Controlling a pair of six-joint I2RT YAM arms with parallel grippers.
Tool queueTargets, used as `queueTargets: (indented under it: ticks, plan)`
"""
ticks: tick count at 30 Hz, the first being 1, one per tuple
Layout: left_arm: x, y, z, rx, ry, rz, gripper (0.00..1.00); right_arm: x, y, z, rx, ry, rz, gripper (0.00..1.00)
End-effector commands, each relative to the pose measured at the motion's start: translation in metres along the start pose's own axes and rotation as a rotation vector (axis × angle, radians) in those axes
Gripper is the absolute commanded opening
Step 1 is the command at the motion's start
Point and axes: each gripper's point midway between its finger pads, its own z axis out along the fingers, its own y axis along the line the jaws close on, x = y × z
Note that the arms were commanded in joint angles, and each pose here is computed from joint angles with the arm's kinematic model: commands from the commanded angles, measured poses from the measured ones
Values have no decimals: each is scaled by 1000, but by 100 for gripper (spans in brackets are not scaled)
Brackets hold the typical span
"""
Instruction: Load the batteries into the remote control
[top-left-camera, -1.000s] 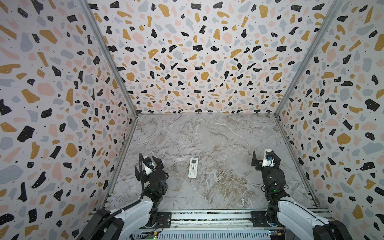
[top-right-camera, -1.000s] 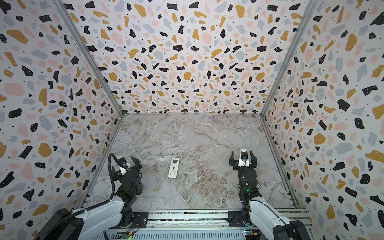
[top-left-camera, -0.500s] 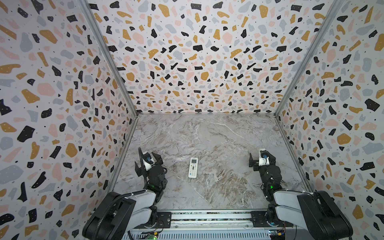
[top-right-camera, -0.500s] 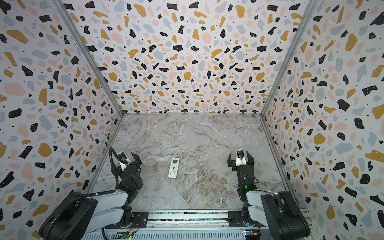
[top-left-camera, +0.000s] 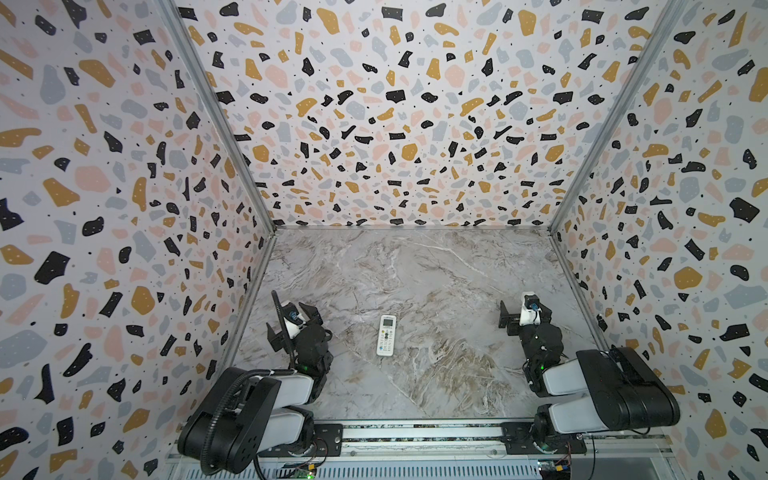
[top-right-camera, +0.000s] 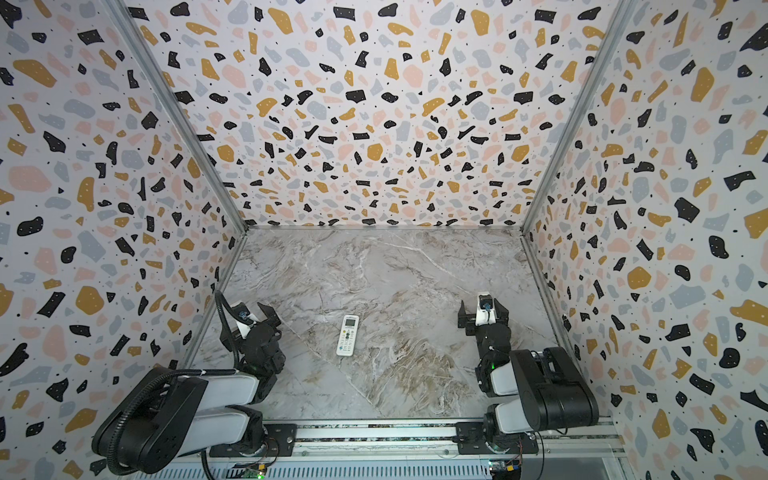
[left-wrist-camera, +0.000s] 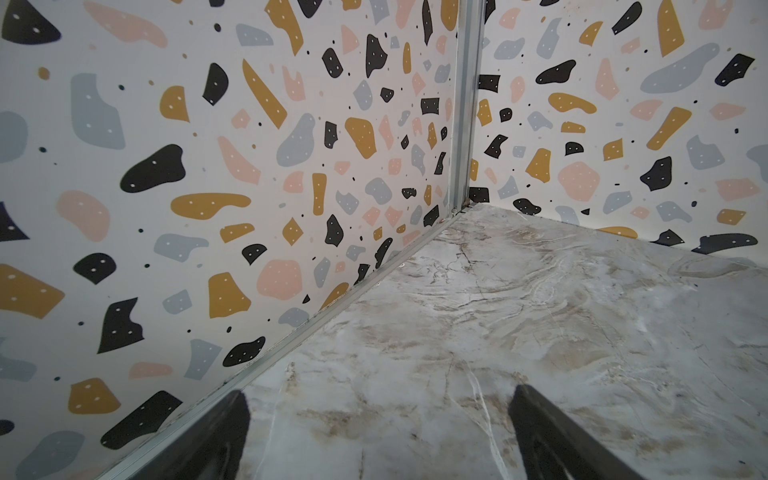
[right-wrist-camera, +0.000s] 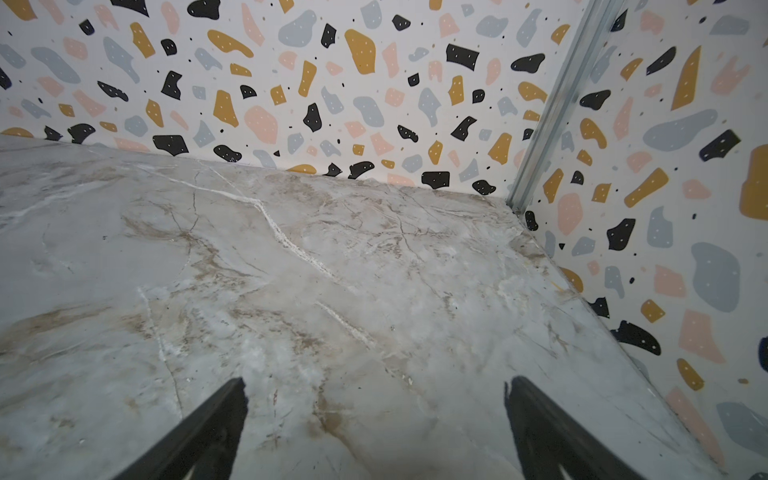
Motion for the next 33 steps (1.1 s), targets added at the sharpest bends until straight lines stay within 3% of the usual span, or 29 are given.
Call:
queueTargets:
  ticks: [1, 5, 11, 14, 33]
  plan:
    - [-15, -17, 8, 43, -25, -39, 100, -17, -4, 16, 12, -36, 34, 99]
    - [-13, -34, 12, 108, -9, 11, 100, -8, -14, 28, 63, 29, 68, 99]
    - [-8, -46, 15, 220, 2, 16, 99, -9, -15, 28, 62, 24, 69, 99]
    - [-6, -40, 17, 230, -29, -27, 100, -8, -15, 27, 62, 27, 69, 99]
    - [-2, -42, 20, 225, 6, -7, 100, -10, -14, 26, 60, 22, 67, 99]
